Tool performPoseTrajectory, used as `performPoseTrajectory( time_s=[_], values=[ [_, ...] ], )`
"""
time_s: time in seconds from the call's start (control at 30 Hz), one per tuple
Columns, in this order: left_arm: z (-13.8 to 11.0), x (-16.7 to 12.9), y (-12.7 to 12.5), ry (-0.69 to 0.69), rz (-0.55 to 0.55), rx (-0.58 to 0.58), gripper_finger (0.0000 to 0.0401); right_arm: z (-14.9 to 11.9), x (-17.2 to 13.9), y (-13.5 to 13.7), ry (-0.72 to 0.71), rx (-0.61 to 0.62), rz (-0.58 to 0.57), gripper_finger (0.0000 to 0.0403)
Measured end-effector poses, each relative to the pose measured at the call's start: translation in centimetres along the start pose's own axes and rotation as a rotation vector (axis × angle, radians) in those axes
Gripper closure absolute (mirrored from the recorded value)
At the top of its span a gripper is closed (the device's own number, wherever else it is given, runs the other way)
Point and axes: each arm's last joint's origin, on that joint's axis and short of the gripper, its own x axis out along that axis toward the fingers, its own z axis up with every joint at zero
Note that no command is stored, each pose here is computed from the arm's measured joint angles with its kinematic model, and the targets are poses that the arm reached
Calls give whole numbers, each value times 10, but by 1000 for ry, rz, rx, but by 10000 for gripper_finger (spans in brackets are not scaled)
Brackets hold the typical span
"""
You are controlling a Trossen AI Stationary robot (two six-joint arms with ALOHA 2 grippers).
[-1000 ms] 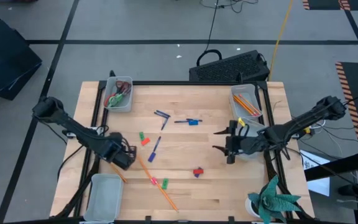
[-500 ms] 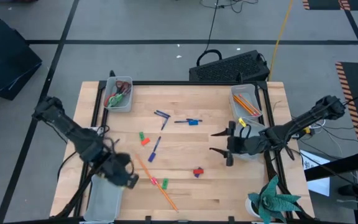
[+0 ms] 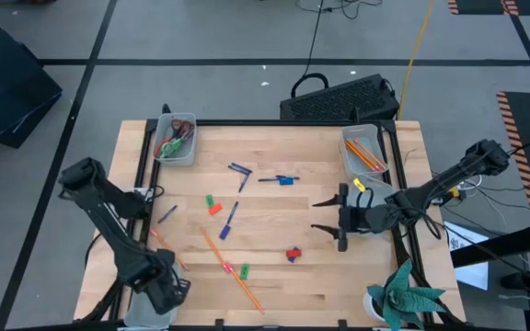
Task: Sort crayons/erasers/pens/pencils in bins
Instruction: Put the light green eraser into the bottom left gray bin
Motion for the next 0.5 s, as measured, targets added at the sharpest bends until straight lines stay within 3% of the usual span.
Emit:
performPoseTrajectory(
  time_s=[0.23,0.5],
  values=[
    [13,30,2,33,130,13,367,0,0,0,0,24,1,156],
    [24,49,11,62,167,48,348,-2,-1,2,18,12,10,155]
  ],
)
